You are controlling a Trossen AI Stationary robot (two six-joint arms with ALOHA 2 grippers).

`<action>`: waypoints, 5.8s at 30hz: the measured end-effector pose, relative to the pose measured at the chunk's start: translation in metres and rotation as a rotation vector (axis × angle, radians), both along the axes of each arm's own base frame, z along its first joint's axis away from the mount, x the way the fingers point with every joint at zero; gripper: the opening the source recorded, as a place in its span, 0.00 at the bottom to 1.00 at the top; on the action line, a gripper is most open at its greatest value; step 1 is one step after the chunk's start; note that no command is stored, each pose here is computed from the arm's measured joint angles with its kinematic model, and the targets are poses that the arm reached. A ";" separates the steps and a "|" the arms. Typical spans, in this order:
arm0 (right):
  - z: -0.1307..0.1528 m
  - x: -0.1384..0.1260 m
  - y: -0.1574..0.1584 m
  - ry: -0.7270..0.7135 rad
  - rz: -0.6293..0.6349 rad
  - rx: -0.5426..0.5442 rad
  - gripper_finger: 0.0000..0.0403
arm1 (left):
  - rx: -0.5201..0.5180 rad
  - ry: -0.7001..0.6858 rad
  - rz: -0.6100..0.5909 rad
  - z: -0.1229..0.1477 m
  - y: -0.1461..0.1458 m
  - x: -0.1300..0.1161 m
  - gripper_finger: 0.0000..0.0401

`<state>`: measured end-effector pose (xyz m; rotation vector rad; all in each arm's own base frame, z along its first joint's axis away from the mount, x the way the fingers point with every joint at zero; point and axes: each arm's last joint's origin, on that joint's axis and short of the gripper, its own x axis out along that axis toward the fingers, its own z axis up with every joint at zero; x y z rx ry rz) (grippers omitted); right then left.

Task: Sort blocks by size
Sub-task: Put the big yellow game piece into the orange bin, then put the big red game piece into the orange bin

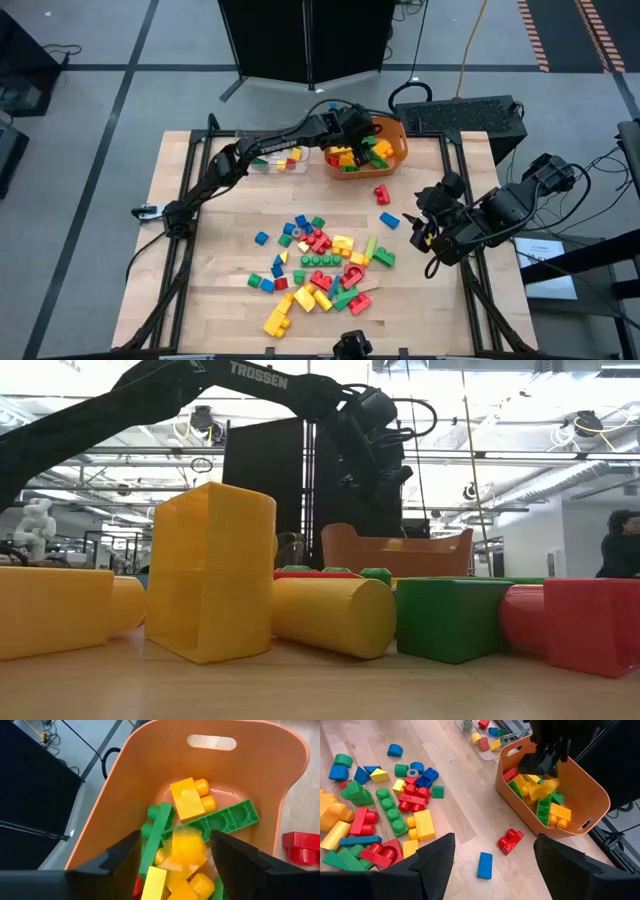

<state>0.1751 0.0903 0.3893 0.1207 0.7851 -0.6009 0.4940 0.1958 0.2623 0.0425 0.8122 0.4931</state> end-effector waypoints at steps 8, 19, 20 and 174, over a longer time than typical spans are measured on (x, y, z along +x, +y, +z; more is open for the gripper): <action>0.000 0.000 0.000 0.000 0.000 0.000 0.66 | -0.048 -0.040 -0.086 0.003 -0.015 0.006 0.66; 0.000 0.000 0.000 0.000 -0.001 0.001 0.66 | 0.057 -0.039 -0.595 -0.017 -0.098 0.044 0.67; 0.000 0.000 0.000 0.000 -0.001 0.002 0.66 | 0.057 -0.040 -0.601 -0.026 -0.100 0.048 0.67; 0.002 0.007 0.006 -0.034 0.070 0.048 0.66 | -0.073 -0.281 0.264 0.025 -0.073 0.022 0.32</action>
